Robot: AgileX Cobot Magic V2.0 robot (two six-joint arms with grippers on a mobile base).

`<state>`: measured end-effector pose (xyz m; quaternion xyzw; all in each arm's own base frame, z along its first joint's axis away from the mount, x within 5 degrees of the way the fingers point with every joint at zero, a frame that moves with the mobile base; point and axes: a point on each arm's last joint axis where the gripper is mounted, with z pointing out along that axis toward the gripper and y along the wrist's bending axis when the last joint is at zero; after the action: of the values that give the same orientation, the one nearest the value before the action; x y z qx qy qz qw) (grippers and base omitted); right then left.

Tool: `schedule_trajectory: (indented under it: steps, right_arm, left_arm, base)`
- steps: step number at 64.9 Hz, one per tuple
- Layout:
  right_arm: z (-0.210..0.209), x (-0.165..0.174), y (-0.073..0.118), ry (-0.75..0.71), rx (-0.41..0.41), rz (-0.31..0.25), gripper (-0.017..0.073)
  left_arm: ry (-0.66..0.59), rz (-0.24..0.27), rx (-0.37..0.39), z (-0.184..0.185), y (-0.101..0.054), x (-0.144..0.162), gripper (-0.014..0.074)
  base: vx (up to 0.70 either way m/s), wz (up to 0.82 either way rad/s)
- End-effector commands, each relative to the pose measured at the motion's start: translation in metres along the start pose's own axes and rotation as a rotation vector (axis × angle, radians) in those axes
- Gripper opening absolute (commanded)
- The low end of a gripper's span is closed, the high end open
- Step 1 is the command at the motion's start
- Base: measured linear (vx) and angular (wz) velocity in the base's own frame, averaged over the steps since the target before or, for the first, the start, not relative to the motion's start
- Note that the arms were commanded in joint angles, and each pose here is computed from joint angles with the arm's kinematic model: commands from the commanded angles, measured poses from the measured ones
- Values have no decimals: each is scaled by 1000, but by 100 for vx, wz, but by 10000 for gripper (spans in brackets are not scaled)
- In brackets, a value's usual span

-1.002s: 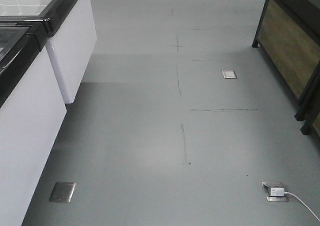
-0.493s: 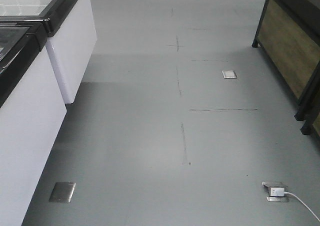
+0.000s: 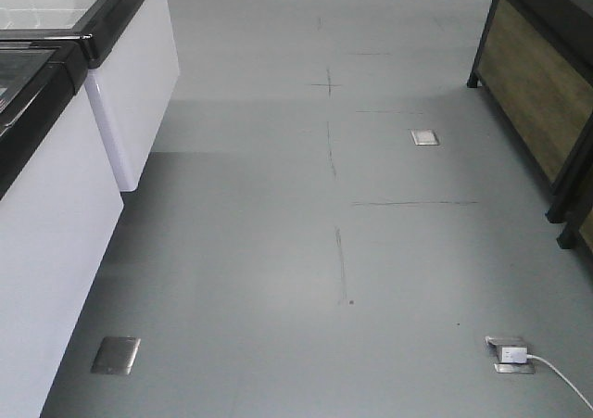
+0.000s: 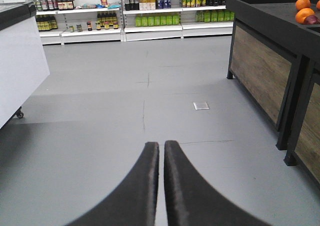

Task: Left arm holds basket, right arm returns cookies

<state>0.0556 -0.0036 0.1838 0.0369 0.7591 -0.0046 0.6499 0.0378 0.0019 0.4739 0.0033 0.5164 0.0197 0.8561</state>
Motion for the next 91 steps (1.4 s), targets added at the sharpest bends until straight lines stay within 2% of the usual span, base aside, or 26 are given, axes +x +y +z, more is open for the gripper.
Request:
schedule_trajectory:
  steps: [1,11,23,35,43,53,60,84,91]
  right_arm:
    - [0,-1,0,-66,2,-12,-6]
    - [0,-1,0,-66,2,-12,-6]
    - [0,-1,0,-66,2,-12,-6]
    - [0,-1,0,-66,2,-12,-6]
    - [0,-1,0,-66,2,-12,-6]
    - [0,-1,0,-66,2,-12,-6]
    - [0,-1,0,-66,2,-12,-6]
    - [0,-1,0,-66,2,-12,-6]
    - [0,-1,0,-66,2,-12,-6]
  left_arm:
    - [21,2,14,30,-2,-1,9]
    - [144,4,18,69,-4,27,22]
    - [321,8,7,94,-5,63,55]
    - [450,-21,-5,108,-6,90,156]
    - [462,-59,-3,113,-7,96,281]
    - [468,-59,-2,116,-7,99,441]
    - [468,-57,-2,116,-7,99,516]
    - [473,-56,-5,114,-7,99,515]
    - [469,-102,-41,114,-2,98,513]
  base:
    - [0,0]
    - [0,0]
    - [0,0]
    - [0,0]
    - [0,0]
    - [0,0]
    - [0,0]
    - [0,0]
    - [0,0]
